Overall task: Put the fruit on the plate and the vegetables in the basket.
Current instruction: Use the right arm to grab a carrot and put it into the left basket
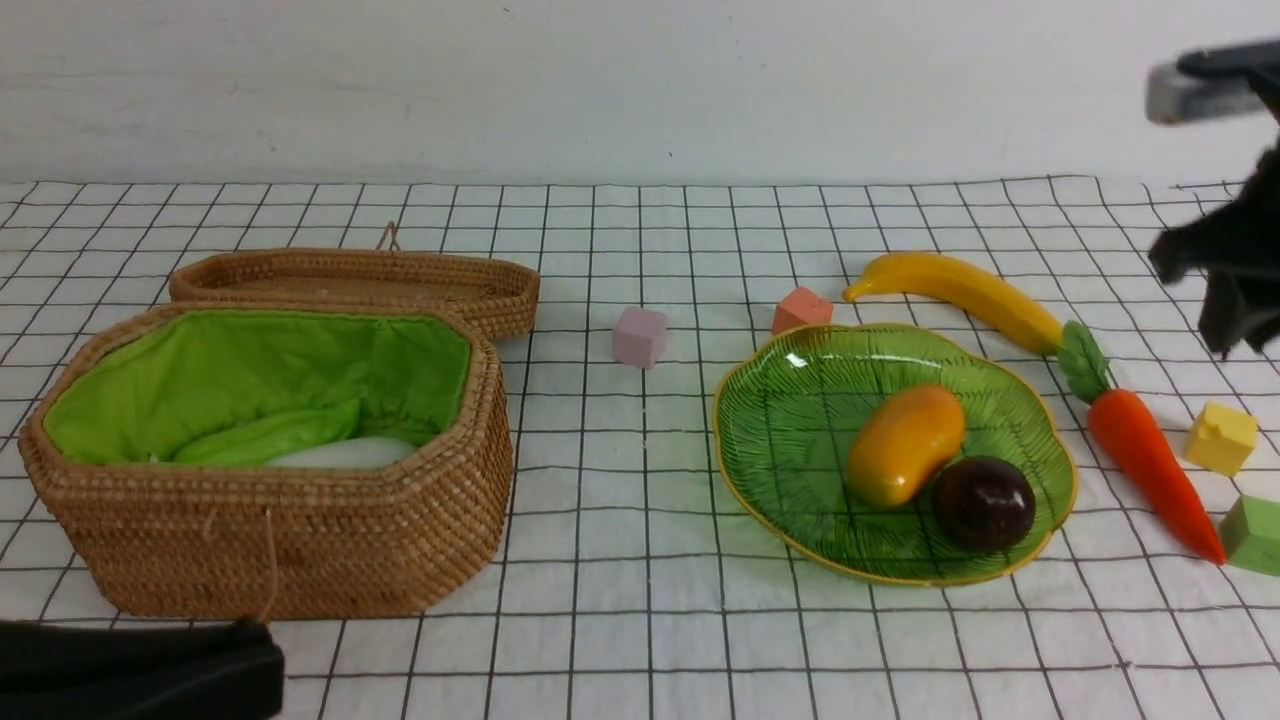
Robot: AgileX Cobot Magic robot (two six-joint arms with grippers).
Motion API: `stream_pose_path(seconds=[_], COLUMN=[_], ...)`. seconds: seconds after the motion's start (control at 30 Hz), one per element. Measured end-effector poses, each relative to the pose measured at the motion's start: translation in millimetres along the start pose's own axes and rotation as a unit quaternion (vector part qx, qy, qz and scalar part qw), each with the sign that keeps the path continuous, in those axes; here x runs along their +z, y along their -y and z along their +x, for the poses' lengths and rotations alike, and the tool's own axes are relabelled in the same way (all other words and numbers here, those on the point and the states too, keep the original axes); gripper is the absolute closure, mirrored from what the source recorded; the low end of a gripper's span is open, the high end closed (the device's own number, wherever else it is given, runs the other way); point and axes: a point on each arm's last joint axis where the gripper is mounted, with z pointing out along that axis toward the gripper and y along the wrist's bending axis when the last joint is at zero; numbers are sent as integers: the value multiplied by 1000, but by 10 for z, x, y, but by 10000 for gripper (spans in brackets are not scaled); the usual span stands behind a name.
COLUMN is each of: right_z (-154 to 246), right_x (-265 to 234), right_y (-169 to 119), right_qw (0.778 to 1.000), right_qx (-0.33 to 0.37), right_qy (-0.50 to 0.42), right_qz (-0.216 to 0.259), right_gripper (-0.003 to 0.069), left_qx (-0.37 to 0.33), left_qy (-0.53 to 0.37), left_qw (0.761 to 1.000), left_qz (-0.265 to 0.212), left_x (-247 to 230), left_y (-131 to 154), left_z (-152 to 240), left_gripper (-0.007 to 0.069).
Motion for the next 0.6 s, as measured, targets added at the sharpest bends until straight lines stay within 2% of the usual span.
stream_pose_path(seconds=[0.03, 0.07, 0.1, 0.23, 0.4, 0.53, 0.6], right_z=[38, 30, 52, 32, -11, -4, -8], right_x=[205, 220, 456, 925, 1398, 1629, 1695], right_y=[95, 126, 218, 367, 411, 412, 406], right_qw=[1000, 1000, 1000, 1000, 1000, 1000, 1000], right_qx=[13, 14, 25, 30, 20, 11, 4], right_qy=[-8, -5, -4, -7, -6, -11, -8], right_qz=[-4, -4, -6, -6, -5, -12, -17], right_gripper=[343, 335, 270, 177, 176, 217, 263], left_qx=[0, -2, -3, -3, -4, -4, -4], left_qy=[3, 4, 6, 8, 8, 8, 8], left_qw=[1000, 1000, 1000, 1000, 1000, 1000, 1000], left_qz=[10, 12, 18, 22, 23, 23, 23], left_x=[0, 0, -1, -1, -1, -1, -1], left_y=[17, 22, 33, 40, 41, 41, 41], left_z=[-6, -8, -12, -15, -15, -15, -15], left_gripper=[638, 638, 638, 638, 638, 638, 638])
